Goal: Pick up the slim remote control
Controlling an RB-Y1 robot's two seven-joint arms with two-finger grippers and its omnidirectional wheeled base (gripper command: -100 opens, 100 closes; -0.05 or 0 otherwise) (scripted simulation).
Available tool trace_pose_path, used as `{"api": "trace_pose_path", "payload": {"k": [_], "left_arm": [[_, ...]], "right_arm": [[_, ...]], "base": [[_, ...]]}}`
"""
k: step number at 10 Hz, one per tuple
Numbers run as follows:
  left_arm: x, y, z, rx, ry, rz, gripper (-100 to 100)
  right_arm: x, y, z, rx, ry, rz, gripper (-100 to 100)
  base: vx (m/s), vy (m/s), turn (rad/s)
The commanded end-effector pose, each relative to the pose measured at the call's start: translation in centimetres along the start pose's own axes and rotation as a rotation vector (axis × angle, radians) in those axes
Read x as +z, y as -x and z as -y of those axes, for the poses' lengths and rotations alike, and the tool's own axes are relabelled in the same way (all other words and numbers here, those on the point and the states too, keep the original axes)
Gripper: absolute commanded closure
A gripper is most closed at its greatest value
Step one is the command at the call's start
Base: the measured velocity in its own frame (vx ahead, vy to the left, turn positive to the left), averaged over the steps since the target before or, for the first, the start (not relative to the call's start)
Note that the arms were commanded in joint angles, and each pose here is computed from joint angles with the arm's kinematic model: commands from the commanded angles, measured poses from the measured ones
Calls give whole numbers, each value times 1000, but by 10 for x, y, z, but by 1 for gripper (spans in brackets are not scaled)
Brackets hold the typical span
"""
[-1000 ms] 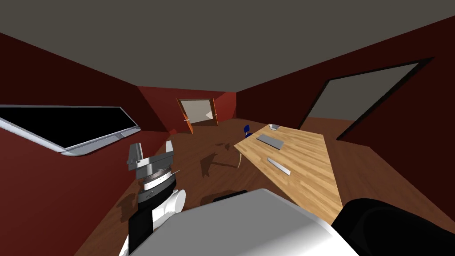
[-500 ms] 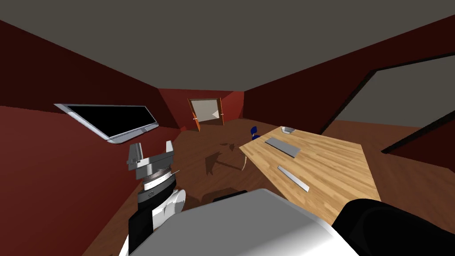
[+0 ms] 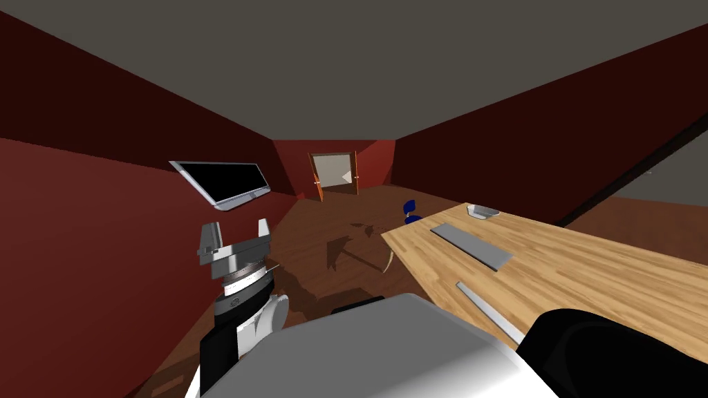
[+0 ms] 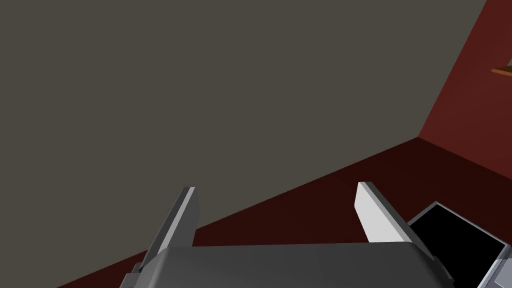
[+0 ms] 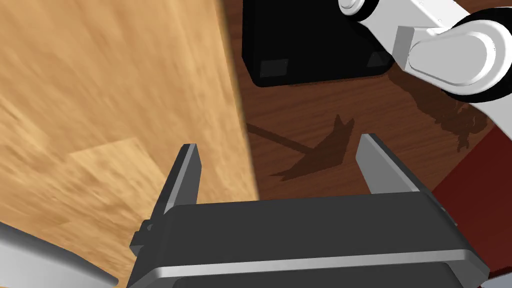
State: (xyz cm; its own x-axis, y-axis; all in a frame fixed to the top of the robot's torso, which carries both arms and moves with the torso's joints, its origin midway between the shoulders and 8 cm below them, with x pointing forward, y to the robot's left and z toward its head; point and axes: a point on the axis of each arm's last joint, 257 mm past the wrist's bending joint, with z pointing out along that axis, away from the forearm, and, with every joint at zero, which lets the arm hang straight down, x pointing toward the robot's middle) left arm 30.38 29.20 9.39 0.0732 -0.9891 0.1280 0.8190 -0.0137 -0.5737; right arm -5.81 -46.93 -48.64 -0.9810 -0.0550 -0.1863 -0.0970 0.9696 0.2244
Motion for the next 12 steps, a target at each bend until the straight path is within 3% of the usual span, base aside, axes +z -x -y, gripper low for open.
{"api": "trace_pose_path", "payload": {"k": [1,6,8,10,11,12], "left_arm": [[0,0,0,0,0,0,0],[0,0,0,0,0,0,0],[0,0,0,0,0,0,0],[0,0,0,0,0,0,0],[0,0,0,0,0,0,0],[0,0,0,0,0,0,0]], "right_arm": [[-16,-25,24,-6,-60,-67,-100],[-42,-69,73,7,-193,-185,-100],[-40,-76,80,30,-226,-197,-100],[-36,-77,78,35,-223,-194,-100],[-36,-76,79,38,-226,-193,0],[-28,-80,76,44,-227,-190,-100]], "base": [[121,-86,257],[112,-118,178],[110,-139,103],[96,-100,54],[11,-13,2],[1,-25,54]]}}
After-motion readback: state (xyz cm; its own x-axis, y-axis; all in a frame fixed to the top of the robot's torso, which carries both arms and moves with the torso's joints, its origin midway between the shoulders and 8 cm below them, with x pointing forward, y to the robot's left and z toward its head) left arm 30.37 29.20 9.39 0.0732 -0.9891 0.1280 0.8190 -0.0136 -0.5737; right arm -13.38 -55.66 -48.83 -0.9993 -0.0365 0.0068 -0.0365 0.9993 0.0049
